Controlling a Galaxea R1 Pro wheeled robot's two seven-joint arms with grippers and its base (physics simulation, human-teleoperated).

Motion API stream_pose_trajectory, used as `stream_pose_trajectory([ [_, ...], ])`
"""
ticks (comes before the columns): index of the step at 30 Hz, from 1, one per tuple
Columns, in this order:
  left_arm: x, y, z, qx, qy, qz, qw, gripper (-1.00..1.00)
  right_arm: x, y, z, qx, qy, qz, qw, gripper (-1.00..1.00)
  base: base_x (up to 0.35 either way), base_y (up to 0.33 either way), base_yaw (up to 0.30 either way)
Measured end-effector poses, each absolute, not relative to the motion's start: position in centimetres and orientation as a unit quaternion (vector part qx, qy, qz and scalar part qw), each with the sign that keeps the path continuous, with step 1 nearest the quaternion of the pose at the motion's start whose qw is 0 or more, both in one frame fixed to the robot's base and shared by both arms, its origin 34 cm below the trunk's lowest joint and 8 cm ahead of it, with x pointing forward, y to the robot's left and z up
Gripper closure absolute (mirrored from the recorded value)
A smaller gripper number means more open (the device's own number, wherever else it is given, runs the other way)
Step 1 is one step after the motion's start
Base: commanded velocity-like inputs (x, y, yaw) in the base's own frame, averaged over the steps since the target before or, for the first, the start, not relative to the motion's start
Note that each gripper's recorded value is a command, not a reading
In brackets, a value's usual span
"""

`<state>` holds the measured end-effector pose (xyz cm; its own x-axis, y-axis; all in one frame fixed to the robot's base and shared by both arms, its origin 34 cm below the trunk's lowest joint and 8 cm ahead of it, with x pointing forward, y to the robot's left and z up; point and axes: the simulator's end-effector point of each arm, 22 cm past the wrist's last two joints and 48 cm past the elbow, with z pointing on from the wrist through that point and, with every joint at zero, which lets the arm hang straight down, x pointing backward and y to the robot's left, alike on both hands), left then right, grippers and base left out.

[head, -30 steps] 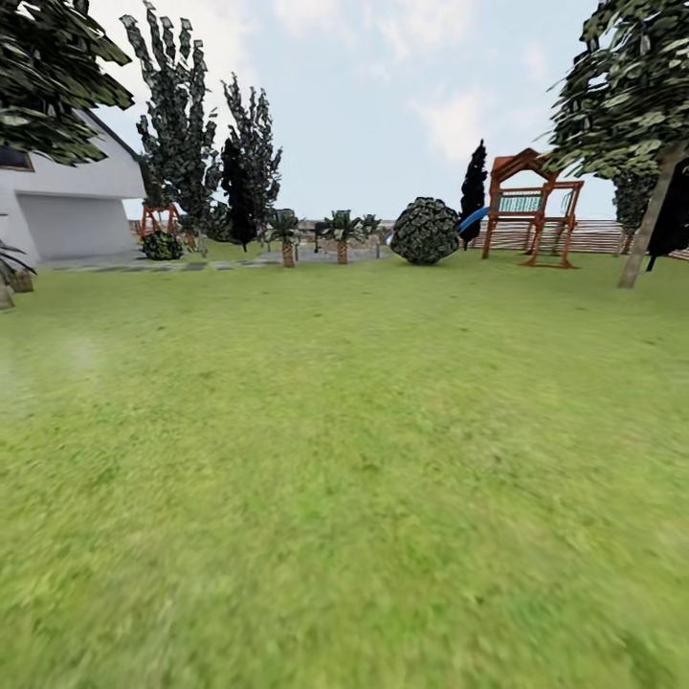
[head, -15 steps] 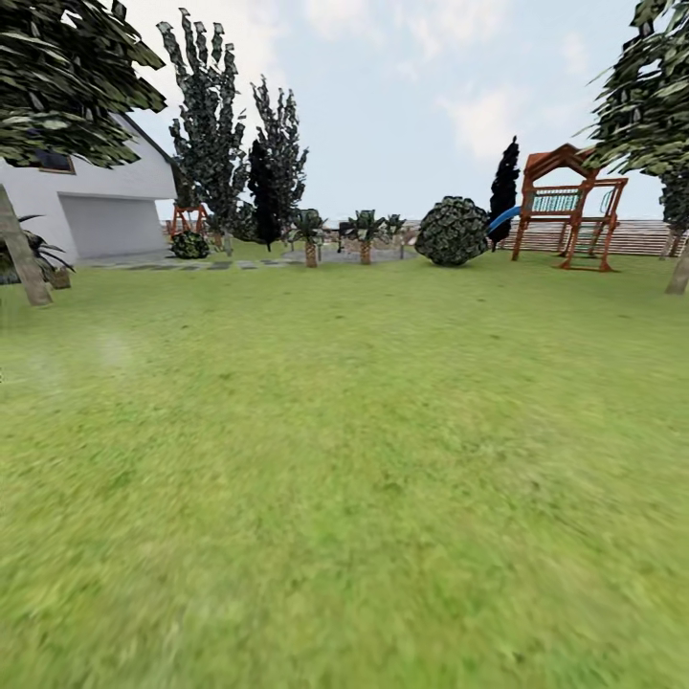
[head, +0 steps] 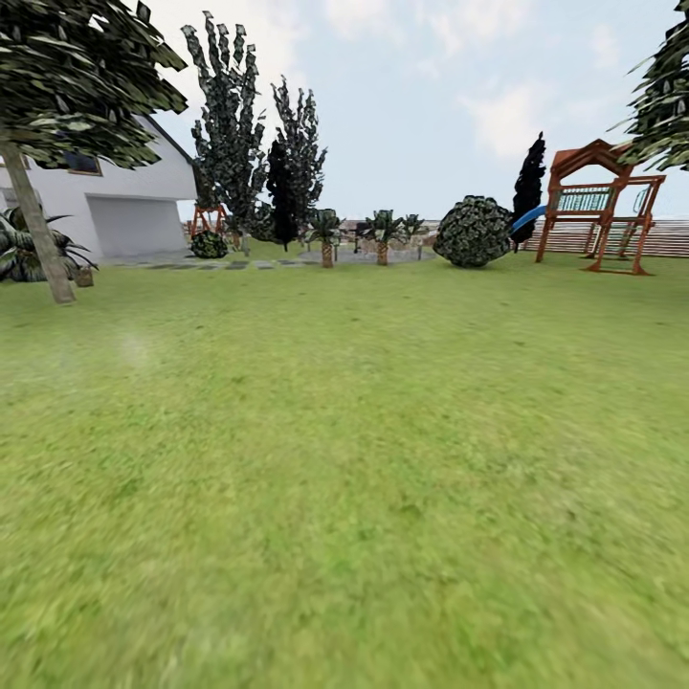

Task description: Take the three Easter eggs out of the wicker basket on the lawn in the garden, then place them on the lawn next to a single tree (choose any tree) so that all three eggs are next to the same tree and none are left in the basket.

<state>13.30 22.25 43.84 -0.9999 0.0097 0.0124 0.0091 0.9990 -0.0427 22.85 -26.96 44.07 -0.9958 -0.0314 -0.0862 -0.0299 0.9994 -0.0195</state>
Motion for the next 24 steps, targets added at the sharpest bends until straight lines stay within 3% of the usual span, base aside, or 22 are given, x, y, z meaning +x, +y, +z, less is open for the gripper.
stream_pose_trajectory([
  [24,13.30,22.25,43.84,-0.005,-1.000,0.021,0.006,-1.00,22.86,-27.07,44.07,-0.015,0.999,-0.010,0.044,-1.00,0.340,0.000,0.000],
])
